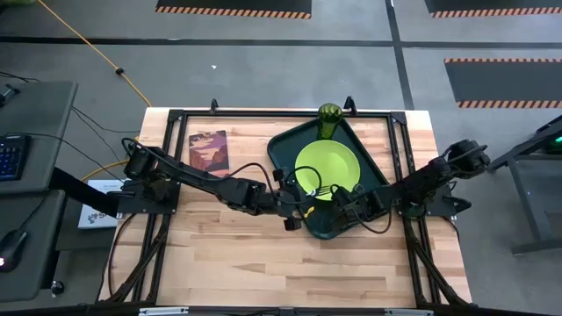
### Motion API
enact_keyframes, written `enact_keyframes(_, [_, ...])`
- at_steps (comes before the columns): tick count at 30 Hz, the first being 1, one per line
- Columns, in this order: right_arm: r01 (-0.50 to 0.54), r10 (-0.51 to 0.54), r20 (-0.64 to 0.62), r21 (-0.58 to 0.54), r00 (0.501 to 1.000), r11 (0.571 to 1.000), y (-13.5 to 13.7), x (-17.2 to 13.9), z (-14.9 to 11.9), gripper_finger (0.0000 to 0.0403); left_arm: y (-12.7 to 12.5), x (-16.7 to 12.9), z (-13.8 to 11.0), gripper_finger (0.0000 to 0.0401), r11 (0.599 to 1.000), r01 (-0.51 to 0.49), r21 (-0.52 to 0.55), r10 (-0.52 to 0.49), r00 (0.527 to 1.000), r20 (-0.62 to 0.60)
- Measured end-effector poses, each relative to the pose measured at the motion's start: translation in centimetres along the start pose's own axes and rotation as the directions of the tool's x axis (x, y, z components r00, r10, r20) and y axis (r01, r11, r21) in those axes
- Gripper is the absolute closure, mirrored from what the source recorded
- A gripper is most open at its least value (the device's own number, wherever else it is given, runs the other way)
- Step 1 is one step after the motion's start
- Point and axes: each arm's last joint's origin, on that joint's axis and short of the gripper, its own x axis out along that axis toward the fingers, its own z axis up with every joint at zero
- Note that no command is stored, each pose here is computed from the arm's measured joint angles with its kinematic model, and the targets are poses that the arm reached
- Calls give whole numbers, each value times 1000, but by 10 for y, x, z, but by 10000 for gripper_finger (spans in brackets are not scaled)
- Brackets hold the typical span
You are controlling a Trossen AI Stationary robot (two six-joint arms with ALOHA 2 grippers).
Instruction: Pick and place plate/cup/fork/spoon on tray
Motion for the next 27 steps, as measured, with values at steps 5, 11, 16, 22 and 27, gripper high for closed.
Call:
enact_keyframes(5, [5, -5, 0, 9, 1000, 1000, 0, 1, 0, 403, 0, 0, 0, 396, 1000, 0, 0, 0, 1000, -1])
enact_keyframes(11, [31, -30, -21, 26, 999, 999, 3, 12, -4, 403, 0, 0, 0, 396, 1000, 0, 0, 0, 1000, -1])
enact_keyframes(16, [6, -6, 1, 11, 1000, 1000, 8, 12, -6, 403, 0, 0, 0, 396, 1000, -1, 0, 1, 1000, -2])
enact_keyframes(22, [-34, 34, -20, -5, 999, 999, 11, 6, -5, 403, 0, 0, 0, 396, 1000, -1, 0, 1, 1000, -2])
enact_keyframes(27, [-39, 39, -21, -15, 999, 999, 11, 5, -5, 403, 1, 0, 0, 396, 1000, -2, 1, 2, 1000, -3])
